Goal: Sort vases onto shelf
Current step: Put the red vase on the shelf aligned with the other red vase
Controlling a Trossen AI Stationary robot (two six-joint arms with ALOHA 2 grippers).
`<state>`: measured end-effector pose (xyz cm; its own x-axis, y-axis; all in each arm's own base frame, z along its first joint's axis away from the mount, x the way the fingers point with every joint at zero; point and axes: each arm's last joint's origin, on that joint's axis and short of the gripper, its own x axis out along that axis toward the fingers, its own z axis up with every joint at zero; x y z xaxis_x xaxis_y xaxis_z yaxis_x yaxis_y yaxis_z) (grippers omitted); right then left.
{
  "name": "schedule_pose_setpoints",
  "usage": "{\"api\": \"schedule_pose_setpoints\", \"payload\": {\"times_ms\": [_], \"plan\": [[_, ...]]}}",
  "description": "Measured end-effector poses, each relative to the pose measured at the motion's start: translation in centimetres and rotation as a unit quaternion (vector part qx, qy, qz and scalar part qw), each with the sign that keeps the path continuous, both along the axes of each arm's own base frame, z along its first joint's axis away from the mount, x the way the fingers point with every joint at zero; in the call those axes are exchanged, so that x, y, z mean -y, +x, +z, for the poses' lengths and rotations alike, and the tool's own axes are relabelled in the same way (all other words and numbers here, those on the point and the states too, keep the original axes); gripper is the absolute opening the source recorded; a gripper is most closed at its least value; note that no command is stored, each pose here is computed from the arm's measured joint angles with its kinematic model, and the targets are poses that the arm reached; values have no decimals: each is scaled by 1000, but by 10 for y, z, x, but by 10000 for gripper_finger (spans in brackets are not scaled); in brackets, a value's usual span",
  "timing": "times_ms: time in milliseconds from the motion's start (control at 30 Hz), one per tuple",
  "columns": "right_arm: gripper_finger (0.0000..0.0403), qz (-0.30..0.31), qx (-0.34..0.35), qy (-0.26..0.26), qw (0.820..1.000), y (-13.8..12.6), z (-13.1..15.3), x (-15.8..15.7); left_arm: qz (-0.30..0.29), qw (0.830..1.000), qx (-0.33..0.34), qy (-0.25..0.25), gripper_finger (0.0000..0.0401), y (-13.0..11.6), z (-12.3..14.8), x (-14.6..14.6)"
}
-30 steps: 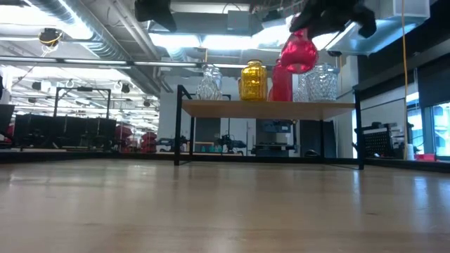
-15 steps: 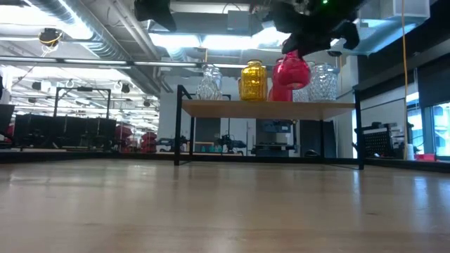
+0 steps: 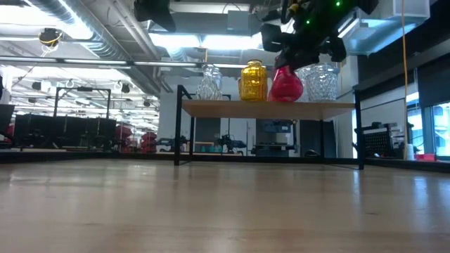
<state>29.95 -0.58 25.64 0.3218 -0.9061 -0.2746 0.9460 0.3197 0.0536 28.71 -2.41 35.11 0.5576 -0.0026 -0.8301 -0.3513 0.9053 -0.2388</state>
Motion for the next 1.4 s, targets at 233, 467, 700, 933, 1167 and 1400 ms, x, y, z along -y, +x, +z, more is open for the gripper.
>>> {"api": "schedule_pose_setpoints", "payload": {"times_ms": [233,467,700,933,1167,1400], "plan": [[63,-17,-2,9,1000,0,0,16,2,1000,0,11,293,0,0,-1],[63,-21,1,18,1000,0,1,23,-5,1000,0,15,293,0,0,-1],[112,-17,1,21,1000,0,0,23,-5,1000,0,16,293,0,0,-1],[99,-10,-6,23,1000,0,0,22,-4,1000,0,17,293,0,0,-1],[133,3,-38,16,999,0,-1,22,-12,1000,3,23,293,0,0,-1],[191,7,-46,17,999,1,-2,22,-14,1000,3,24,293,0,0,-1]]}}
